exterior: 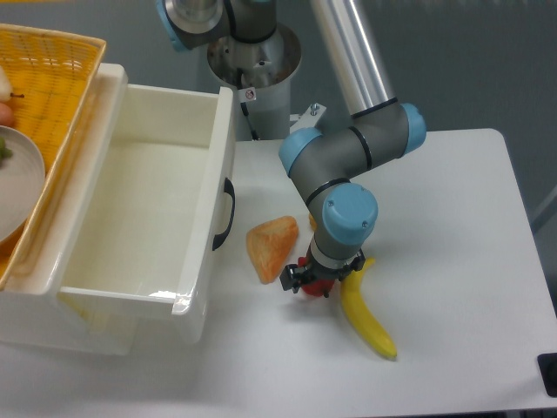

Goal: Pick up the red pepper
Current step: 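Close the gripper fingers on the red pepper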

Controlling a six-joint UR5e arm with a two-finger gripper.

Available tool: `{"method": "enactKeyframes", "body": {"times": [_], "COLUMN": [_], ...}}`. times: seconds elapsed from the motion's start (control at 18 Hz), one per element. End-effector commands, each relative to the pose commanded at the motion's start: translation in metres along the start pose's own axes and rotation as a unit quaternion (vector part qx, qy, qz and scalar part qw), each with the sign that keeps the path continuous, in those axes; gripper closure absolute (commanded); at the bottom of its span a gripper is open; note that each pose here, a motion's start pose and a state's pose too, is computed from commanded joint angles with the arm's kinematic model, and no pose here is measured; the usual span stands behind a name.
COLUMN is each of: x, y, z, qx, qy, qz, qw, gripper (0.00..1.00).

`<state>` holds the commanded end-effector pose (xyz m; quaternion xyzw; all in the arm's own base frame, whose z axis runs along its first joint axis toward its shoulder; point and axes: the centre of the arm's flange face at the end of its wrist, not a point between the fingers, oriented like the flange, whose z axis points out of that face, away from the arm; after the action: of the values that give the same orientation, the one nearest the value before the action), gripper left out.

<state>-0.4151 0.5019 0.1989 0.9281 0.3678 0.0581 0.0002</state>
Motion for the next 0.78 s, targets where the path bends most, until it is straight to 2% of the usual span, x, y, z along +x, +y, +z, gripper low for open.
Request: {"method": "enactKeyframes", "body": {"times": [0.22, 0.39, 0.78], "x": [0.003, 0.004, 0.005], "y": [0.000, 0.002, 0.002], "z": [0.005, 0.011, 0.010], "qx": [-0.004, -0.013, -0.011], "qy": [0.000, -0.024, -0.025], "qz": [0.003, 0.007, 0.009], "qw": [1.0000, 0.9996, 0.9996], "gripper": [0.00, 0.00, 0.04]}}
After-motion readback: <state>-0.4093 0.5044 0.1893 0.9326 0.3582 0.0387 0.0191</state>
